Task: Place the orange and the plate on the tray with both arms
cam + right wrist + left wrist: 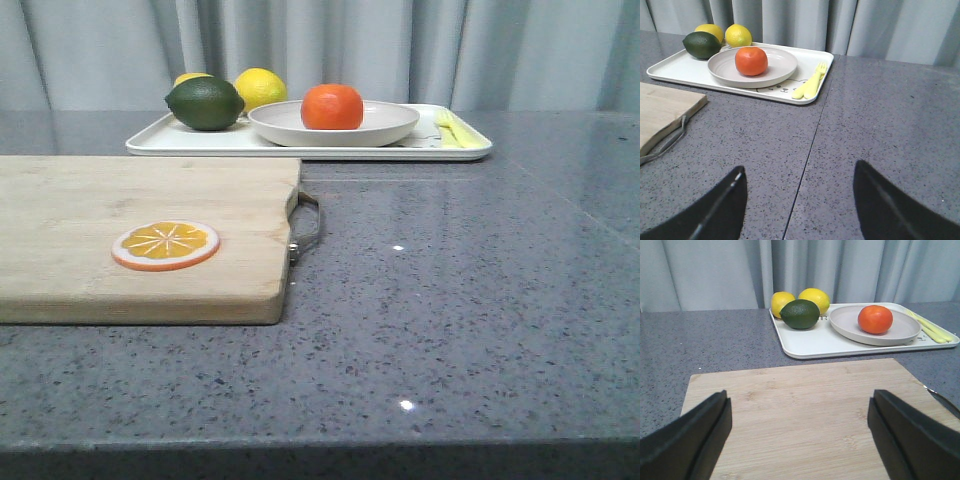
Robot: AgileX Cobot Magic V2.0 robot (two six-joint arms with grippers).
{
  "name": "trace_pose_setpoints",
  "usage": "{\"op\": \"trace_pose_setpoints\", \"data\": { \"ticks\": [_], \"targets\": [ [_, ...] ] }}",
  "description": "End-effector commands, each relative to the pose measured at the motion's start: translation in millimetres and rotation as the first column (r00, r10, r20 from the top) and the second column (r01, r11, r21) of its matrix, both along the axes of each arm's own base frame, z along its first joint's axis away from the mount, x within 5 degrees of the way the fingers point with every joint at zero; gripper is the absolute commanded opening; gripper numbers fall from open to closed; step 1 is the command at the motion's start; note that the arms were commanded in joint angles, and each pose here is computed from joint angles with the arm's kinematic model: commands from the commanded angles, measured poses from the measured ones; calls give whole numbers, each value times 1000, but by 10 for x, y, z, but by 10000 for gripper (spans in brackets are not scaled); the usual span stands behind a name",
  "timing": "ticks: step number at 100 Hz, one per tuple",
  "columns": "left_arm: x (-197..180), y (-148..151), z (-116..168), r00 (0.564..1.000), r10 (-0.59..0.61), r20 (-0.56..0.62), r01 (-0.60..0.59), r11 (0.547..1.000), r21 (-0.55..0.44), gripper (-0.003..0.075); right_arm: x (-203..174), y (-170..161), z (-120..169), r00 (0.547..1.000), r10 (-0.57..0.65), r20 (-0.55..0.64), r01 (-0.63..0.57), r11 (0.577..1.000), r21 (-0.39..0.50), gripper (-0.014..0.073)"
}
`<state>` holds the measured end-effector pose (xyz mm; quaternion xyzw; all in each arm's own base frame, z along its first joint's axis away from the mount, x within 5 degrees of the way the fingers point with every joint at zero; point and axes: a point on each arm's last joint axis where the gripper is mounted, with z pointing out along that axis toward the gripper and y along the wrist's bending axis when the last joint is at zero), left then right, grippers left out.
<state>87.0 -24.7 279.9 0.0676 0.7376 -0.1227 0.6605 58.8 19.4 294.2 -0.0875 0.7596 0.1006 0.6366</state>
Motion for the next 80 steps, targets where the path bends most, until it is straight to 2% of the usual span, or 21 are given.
{"op": "trace_pose_setpoints", "data": {
  "ticks": [1,12,35,39,80],
  "targets": [
    [10,16,103,999,22,27,-21,999,-42,502,12,-25,165,993,-32,117,31,999,16,463],
    [10,16,103,999,22,27,-21,999,-42,360,14,-30,185,990,-38,137,35,999,22,389],
    [10,16,103,999,22,27,-21,999,-42,-17,14,-30,187,989,-39,140,36,999,23,-11],
    [10,16,103,999,22,27,-21,999,-42,-18,14,-30,187,989,-39,140,36,999,23,-76],
    [10,16,103,999,22,27,-21,999,-42,-19,14,-30,187,989,-39,140,36,999,23,-68]
  ]
}}
